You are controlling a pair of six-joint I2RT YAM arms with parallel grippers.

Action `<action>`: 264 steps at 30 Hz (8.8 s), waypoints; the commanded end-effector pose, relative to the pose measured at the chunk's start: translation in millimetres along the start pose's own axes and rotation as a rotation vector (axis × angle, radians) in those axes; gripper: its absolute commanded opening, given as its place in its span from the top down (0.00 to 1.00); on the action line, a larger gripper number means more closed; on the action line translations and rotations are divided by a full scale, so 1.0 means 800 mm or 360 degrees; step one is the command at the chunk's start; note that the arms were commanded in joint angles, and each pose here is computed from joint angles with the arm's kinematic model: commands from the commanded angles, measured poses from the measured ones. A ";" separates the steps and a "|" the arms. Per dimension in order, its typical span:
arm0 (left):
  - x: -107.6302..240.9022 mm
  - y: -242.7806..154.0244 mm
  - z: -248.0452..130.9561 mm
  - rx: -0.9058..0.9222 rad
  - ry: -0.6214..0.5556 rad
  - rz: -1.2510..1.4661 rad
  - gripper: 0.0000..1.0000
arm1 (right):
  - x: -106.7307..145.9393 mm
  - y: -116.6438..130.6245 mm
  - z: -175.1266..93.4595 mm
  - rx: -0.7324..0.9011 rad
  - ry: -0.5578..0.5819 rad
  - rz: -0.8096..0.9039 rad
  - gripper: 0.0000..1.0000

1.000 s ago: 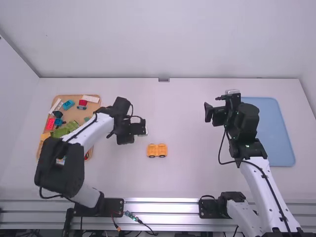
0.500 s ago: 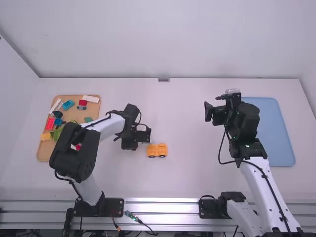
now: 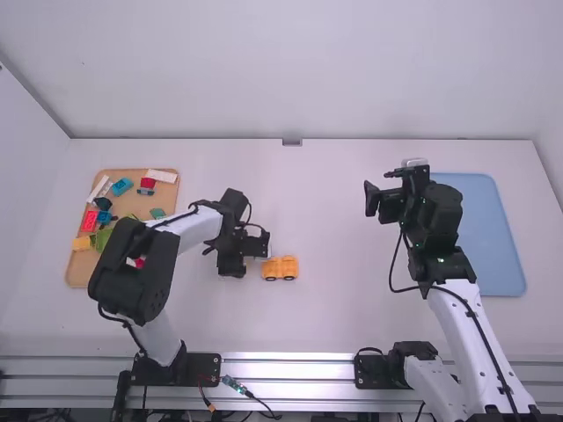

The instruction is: Assemble lego blocks to make yellow taxi

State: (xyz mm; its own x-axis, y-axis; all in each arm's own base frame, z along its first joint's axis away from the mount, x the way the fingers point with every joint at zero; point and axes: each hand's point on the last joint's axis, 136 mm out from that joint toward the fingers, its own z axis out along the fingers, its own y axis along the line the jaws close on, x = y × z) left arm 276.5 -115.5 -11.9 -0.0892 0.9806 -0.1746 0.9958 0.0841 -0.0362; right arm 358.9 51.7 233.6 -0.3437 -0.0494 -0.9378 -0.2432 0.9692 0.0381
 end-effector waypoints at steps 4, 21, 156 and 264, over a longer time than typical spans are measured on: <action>-0.013 0.011 -0.014 -0.0029 -0.0015 -0.0020 0.01 | -0.018 0.002 -0.002 -0.0008 -0.0048 -0.0013 0.01; -0.068 0.081 -0.158 -0.0264 -0.0118 -0.0169 0.01 | -0.010 -0.007 -0.003 0.0035 -0.0006 -0.0029 0.01; 0.003 0.006 -0.002 -0.0255 -0.1352 0.0081 0.49 | 0.330 0.304 0.050 -0.1899 0.0217 -0.0830 0.01; -0.104 -0.019 -0.027 -0.0172 -0.1357 0.0146 0.98 | 0.334 0.299 0.062 -0.1830 0.0269 -0.0863 0.49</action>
State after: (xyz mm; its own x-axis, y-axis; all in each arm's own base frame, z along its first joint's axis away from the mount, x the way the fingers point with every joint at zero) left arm 277.4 -191.6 23.1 0.0811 0.5340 -0.8416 0.9883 0.0665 0.1374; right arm 251.1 280.2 -25.5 -0.0478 -0.4866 -0.8723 -0.9980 0.0592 0.0216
